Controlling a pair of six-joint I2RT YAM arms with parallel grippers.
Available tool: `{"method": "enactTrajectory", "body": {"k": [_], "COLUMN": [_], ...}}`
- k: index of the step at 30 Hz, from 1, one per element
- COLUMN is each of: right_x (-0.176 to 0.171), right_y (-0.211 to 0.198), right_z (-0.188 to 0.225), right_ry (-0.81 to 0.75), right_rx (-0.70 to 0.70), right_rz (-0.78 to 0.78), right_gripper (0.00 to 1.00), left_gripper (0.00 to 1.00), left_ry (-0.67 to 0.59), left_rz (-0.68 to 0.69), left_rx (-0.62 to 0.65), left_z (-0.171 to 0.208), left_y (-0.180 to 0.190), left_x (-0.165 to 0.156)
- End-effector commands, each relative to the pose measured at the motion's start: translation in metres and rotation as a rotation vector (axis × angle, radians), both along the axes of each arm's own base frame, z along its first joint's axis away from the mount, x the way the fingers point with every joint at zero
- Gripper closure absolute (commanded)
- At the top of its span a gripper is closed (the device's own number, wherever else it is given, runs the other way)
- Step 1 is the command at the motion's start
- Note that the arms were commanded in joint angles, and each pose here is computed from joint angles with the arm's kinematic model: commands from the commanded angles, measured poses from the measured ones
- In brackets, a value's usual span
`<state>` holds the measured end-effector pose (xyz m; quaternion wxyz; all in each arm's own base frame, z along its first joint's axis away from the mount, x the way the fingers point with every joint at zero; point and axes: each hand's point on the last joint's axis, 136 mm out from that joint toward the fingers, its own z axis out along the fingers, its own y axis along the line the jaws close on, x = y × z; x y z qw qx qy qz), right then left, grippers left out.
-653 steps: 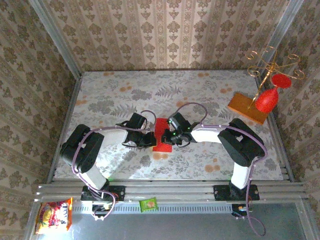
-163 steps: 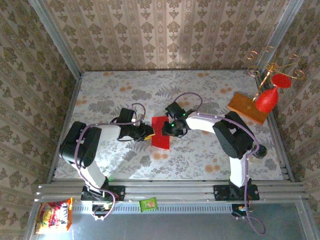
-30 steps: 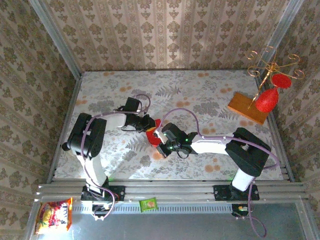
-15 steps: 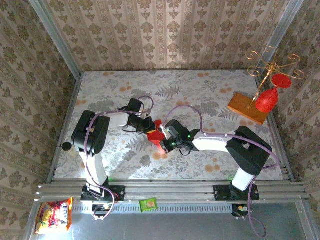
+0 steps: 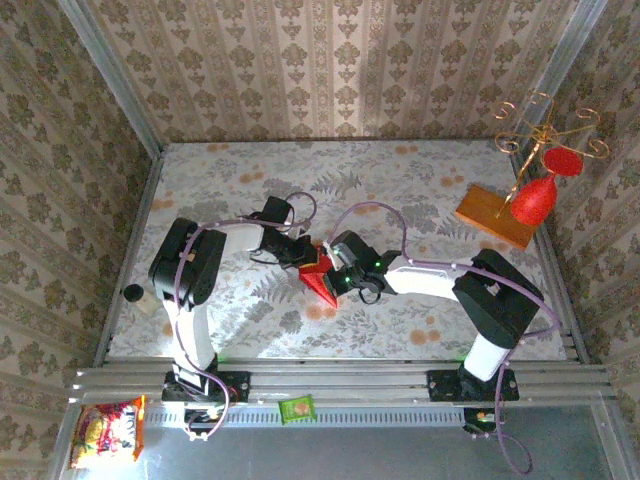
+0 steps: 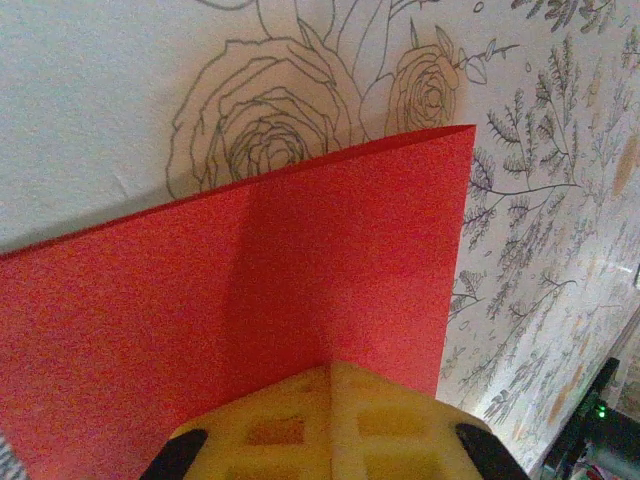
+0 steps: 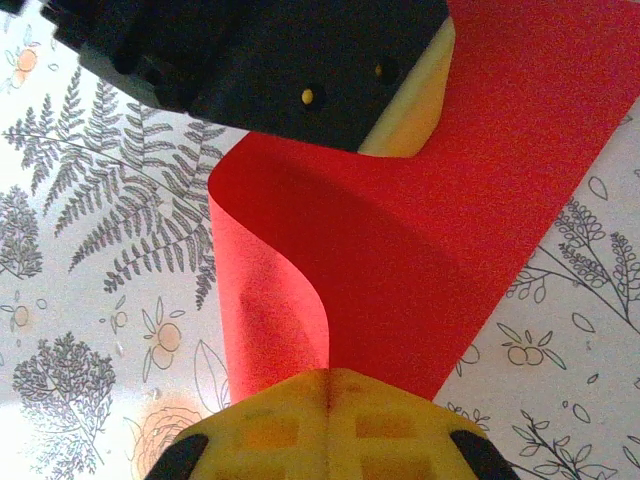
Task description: Fold a paper plane with a square sheet of paper (pick it up from the middle)
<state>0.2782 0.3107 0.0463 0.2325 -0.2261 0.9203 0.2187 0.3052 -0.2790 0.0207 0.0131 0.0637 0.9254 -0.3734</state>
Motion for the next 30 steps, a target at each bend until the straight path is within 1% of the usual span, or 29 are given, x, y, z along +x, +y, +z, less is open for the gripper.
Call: {"method": "enactTrajectory", "body": {"k": [1,7,17,24,30], "right_x": [0.000,-0.005,-0.002,0.000,0.000], "right_y": [-0.001,-0.001,-0.003,-0.006,-0.007], "right_z": [-0.006,-0.016,-0.022,-0.024,-0.028], "right_ry": [0.040,0.081,0.090,0.090,0.095], "right_rx": [-0.015,-0.027,-0.047,-0.061,-0.069], "right_rz": [-0.017,-0.008,-0.022,-0.034,-0.037], "right_gripper": [0.94,0.94,0.94,0.94,0.94], "left_gripper": [0.93,0.93,0.93,0.93,0.93], "left_ry": [0.051,0.043,0.041,0.027,0.041], "left_rz": [-0.031,-0.032,-0.037,-0.049,-0.060], "left_rx": [0.036,0.034,0.041,0.038,0.049], "left_z": [-0.014,-0.011,-0.012,-0.006,-0.013], "left_y": [0.003,0.003,0.003,0.002,0.003], "left_x": [-0.013,-0.011,-0.011,-0.008,-0.013]}}
